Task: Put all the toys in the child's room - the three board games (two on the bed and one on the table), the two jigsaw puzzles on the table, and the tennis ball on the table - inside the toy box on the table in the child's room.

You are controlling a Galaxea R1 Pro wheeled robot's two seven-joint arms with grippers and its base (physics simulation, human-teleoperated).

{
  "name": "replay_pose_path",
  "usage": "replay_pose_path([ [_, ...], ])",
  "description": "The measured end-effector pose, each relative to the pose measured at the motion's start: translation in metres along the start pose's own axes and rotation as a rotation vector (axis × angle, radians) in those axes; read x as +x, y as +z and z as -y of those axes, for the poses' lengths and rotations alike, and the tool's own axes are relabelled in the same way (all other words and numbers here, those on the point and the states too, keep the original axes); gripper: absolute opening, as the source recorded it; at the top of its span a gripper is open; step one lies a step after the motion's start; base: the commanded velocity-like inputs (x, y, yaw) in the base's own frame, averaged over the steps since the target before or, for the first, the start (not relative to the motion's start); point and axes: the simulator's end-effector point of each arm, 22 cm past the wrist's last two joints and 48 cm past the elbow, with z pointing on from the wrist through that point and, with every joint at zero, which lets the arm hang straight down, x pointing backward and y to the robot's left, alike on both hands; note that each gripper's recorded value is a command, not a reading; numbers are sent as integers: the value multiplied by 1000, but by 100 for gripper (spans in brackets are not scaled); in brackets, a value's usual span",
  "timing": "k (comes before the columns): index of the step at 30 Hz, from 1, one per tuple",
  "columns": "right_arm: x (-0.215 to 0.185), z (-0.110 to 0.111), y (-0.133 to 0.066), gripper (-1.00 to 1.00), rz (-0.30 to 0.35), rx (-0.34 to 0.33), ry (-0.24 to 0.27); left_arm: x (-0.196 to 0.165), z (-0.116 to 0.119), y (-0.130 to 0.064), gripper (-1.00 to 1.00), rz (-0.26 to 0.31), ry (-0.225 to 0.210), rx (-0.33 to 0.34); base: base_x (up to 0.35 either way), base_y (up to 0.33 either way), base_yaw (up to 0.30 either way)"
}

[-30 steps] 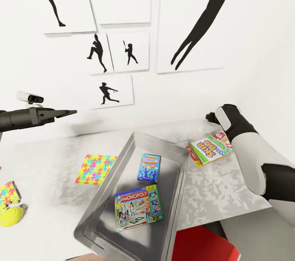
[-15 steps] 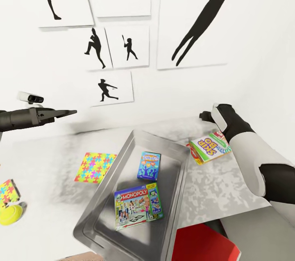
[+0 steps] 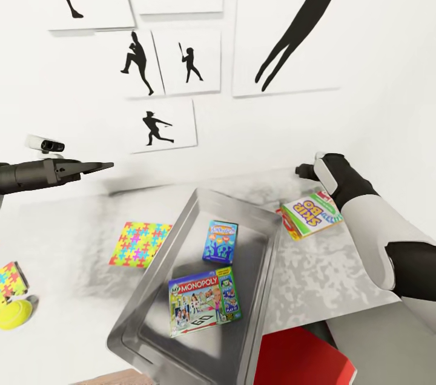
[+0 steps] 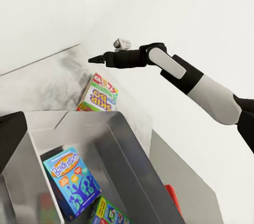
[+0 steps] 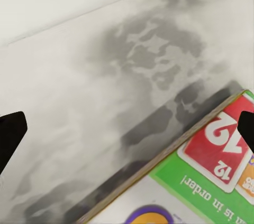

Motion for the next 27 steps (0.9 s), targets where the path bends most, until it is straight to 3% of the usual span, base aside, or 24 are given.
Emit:
replay_pose_path([
  [8,8,-20,7,100,-15,-83,-4,4,-7,2,100,-4,-12,-2,0,0,0],
  [12,14,-33,9,100,-26,-127,-38,7,-10,3,100,-5,-18,-2,0,0,0],
  [18,23,-42,14,100,-35,-127,-119,10,-16,4,100,-8,-27,-3,0,0,0],
  [27,32,-41,23,100,-49,-120,-143,15,-23,5,100,-13,-42,-5,0,0,0],
])
